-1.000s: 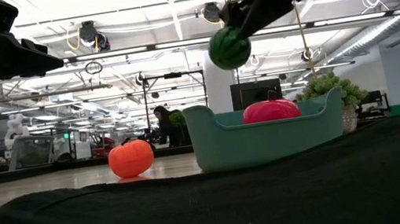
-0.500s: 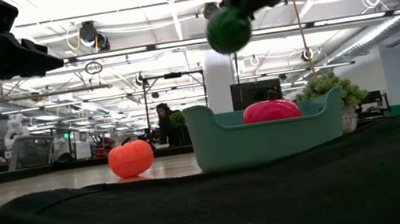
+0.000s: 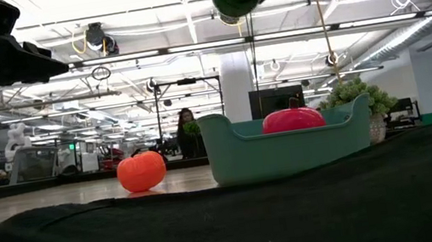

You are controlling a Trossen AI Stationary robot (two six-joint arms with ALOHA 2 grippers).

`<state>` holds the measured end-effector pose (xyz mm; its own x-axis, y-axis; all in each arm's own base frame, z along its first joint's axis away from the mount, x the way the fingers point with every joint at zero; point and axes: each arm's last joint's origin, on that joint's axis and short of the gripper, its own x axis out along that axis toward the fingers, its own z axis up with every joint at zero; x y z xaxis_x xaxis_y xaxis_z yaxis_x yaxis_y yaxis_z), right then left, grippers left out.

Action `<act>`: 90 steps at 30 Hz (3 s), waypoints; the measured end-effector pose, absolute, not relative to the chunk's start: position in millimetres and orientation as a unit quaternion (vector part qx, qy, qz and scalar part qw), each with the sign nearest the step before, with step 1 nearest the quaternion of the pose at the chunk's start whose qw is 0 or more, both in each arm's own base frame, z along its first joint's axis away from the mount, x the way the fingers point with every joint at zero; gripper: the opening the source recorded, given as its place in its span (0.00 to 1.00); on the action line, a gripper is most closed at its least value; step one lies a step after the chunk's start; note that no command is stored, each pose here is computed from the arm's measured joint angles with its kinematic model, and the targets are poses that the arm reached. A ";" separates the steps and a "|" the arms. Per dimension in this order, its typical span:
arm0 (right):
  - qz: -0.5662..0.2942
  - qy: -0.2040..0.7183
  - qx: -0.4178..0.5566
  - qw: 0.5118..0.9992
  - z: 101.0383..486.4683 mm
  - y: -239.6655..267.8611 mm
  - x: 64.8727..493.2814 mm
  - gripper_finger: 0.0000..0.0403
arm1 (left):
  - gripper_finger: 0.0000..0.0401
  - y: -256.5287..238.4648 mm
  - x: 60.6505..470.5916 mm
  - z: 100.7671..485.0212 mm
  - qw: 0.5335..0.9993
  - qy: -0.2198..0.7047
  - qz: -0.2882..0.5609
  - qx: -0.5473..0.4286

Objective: Pick and placing Produce into tupperware
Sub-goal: Put the watermelon into the blue bin

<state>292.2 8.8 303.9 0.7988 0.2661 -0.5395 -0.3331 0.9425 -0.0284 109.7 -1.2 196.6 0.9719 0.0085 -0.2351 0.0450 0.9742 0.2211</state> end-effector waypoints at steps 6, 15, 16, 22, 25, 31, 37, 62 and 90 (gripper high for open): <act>0.177 0.258 -0.062 0.948 298.3 22.3 303.9 0.69 | 0.06 -1.2 109.7 196.6 0.987 0.118 -0.009 0.112; 0.200 0.263 -0.049 0.943 284.7 34.7 316.9 0.69 | 0.06 -1.2 109.7 196.6 0.987 0.118 -0.009 0.108; 0.200 0.266 -0.048 0.942 282.9 34.9 318.1 0.69 | 0.06 -1.2 109.7 196.6 0.987 0.118 -0.009 0.108; 0.199 0.270 -0.041 0.941 281.3 35.0 318.9 0.69 | 0.06 -1.2 109.7 196.5 0.987 0.118 -0.009 0.108; 0.199 0.276 -0.045 0.939 280.1 34.3 318.3 0.69 | 0.06 -1.2 109.7 196.5 0.987 0.118 -0.009 0.108; 0.194 0.295 -0.050 0.934 276.7 27.9 316.5 0.69 | 0.06 -1.2 109.7 196.5 0.987 0.119 -0.009 0.107; 0.193 0.316 -0.046 0.928 266.4 27.0 320.9 0.69 | 0.06 -1.2 109.7 196.5 0.987 0.118 -0.009 0.108; 0.252 0.389 -0.305 0.832 229.9 55.8 351.6 0.69 | 0.06 -1.2 109.6 196.2 0.987 0.120 -0.009 0.110; 0.270 0.405 -0.331 0.808 205.4 62.7 360.8 0.69 | 0.06 -1.2 109.6 196.2 0.987 0.120 -0.009 0.109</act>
